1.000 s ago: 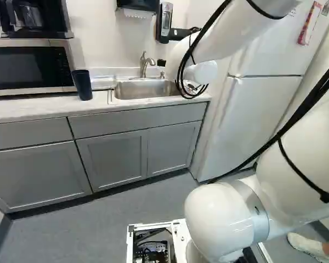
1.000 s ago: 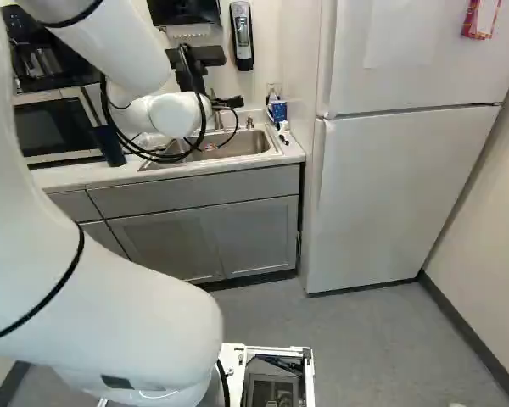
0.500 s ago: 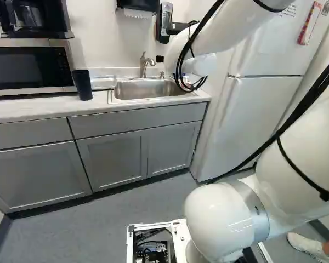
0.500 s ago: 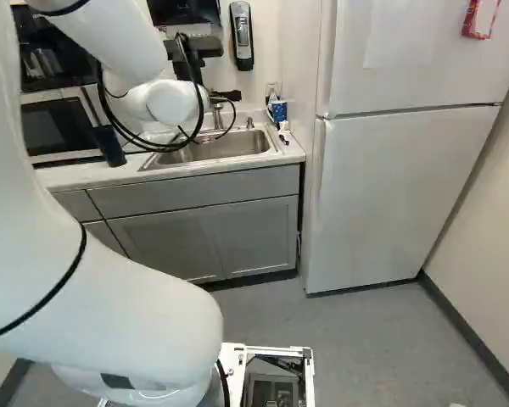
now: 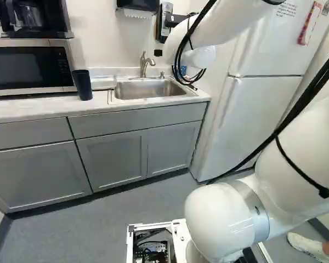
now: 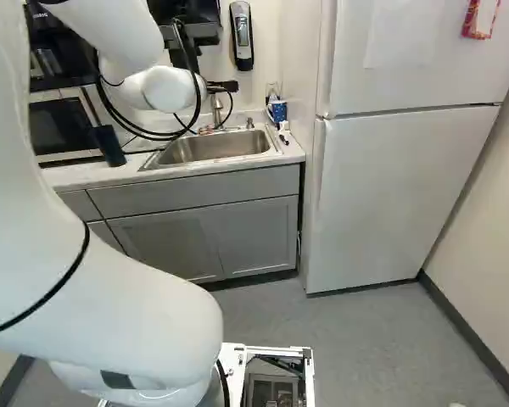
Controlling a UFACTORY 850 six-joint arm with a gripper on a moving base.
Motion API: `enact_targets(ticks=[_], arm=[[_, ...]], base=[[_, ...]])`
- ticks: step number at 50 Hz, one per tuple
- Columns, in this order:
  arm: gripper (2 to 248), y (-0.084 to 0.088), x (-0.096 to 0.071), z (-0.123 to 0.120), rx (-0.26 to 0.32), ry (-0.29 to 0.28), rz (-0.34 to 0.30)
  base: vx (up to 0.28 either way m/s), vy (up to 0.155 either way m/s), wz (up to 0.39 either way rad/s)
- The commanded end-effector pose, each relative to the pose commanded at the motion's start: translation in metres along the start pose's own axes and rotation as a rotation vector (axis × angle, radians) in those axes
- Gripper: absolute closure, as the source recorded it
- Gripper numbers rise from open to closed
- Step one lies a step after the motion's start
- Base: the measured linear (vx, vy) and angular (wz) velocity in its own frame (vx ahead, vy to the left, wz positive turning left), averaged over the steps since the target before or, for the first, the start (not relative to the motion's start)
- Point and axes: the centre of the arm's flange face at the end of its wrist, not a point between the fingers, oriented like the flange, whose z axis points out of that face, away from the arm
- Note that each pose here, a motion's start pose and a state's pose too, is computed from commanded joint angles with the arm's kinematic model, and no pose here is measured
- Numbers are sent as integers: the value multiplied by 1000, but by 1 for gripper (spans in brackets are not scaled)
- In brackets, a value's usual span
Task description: Rinse the cup and place it in the tray
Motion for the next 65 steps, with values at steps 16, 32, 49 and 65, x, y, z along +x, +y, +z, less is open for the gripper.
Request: enact_targets(ticks=[16, 32, 49, 65], arm=[[3, -4, 17, 6, 8, 12, -1], [3, -7, 32, 12, 15, 16, -1], [3, -11, 50, 18, 22, 24, -1], [3, -12, 50, 19, 25, 24, -2]], base=[[0, 0, 0], [0, 0, 0], [0, 0, 0], [0, 0, 0]])
